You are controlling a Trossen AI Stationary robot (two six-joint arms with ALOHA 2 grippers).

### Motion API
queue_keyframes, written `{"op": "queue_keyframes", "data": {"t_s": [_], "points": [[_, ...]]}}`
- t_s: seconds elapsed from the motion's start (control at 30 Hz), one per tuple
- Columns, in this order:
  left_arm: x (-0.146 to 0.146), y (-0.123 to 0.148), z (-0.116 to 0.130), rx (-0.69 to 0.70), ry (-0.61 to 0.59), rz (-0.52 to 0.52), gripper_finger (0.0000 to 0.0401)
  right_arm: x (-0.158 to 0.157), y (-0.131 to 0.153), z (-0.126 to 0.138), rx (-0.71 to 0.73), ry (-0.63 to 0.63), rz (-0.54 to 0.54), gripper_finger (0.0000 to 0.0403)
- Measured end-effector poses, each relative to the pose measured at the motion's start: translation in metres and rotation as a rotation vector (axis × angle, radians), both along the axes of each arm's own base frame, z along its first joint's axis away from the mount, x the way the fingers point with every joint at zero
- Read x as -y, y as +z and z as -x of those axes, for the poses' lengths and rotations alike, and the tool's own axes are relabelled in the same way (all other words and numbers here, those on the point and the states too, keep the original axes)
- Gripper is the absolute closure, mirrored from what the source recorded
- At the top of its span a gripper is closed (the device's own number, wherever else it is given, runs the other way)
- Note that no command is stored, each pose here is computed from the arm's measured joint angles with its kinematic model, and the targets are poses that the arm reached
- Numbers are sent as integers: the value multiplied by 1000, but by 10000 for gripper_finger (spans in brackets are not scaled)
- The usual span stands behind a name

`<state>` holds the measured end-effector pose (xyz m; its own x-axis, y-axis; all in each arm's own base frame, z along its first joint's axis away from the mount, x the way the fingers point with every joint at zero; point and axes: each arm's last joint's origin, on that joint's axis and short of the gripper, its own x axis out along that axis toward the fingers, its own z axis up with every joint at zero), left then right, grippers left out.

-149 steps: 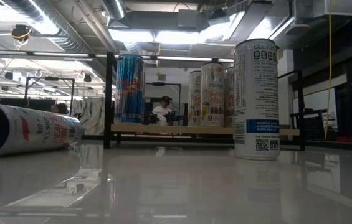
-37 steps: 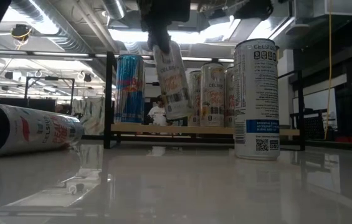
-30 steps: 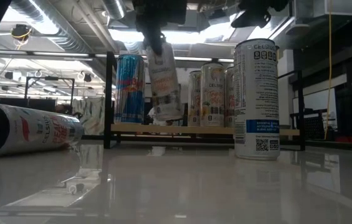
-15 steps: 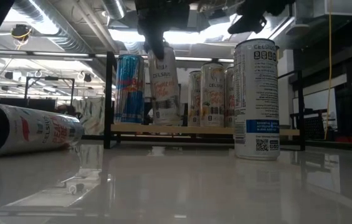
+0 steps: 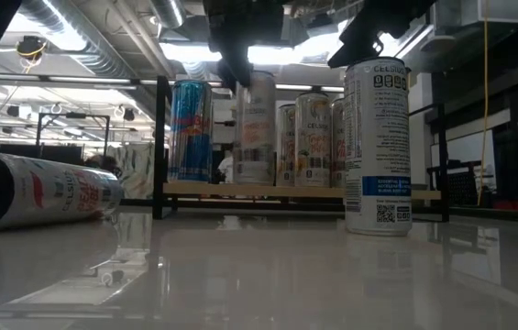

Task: Place canned beverage on shelf
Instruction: Put the white-yellow soda can on the shelf aligned with the other white-yellow soda can

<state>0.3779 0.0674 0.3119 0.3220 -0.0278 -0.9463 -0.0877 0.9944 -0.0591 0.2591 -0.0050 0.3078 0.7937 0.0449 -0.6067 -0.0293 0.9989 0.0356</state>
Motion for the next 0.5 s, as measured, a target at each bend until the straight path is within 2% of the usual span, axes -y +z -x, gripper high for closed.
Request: {"op": "queue_keyframes", "data": {"t_s": [0.5], "points": [[0, 0, 1, -9, 15, 7, 93, 0, 2, -3, 40, -1, 2, 81]]}}
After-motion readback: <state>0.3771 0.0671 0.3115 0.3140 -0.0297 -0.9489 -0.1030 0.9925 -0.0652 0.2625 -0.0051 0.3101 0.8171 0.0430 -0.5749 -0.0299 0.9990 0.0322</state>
